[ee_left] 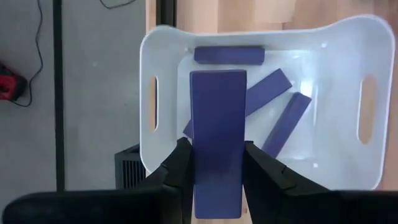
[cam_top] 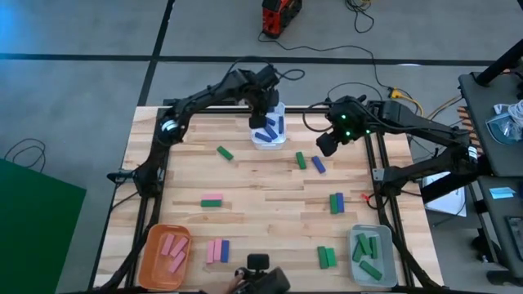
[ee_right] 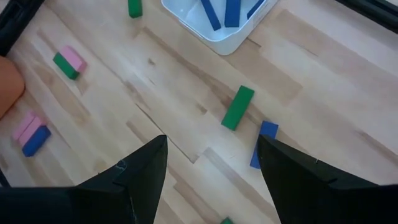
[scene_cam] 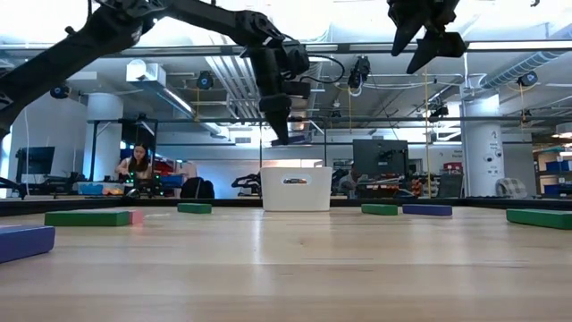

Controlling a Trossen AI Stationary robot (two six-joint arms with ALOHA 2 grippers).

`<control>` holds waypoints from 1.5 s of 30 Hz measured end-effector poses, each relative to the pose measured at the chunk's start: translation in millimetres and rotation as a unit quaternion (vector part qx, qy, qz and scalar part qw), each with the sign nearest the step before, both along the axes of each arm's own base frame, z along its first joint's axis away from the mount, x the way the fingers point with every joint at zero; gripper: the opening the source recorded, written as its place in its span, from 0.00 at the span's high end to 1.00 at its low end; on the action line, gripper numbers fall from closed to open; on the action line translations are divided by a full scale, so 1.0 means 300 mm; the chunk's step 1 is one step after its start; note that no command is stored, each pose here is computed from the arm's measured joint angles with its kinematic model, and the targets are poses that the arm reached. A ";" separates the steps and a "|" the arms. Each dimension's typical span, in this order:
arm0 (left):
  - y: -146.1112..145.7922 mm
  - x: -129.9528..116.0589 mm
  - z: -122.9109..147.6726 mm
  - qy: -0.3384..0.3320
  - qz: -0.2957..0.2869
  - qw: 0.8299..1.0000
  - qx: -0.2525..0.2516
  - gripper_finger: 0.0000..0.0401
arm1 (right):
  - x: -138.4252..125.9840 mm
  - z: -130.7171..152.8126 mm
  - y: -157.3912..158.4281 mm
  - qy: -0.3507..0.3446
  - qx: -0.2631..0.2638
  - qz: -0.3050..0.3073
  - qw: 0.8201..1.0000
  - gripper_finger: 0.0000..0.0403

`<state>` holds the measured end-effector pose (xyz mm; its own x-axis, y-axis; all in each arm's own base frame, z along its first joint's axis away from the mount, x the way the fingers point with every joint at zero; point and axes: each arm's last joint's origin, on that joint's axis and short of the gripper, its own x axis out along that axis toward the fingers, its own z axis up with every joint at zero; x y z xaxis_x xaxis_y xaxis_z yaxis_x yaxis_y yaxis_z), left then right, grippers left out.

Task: Sort blocks
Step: Put the blue block into the white bin, then put the pink block into the orange bin

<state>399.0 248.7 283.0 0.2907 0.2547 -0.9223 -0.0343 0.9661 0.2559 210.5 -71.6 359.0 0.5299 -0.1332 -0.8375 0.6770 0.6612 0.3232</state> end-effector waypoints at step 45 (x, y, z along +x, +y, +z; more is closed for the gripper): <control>-0.342 -0.155 0.355 -0.044 0.042 0.997 -0.051 0.58 | 0.023 -0.028 -0.007 -0.004 -0.006 0.011 1.000 0.41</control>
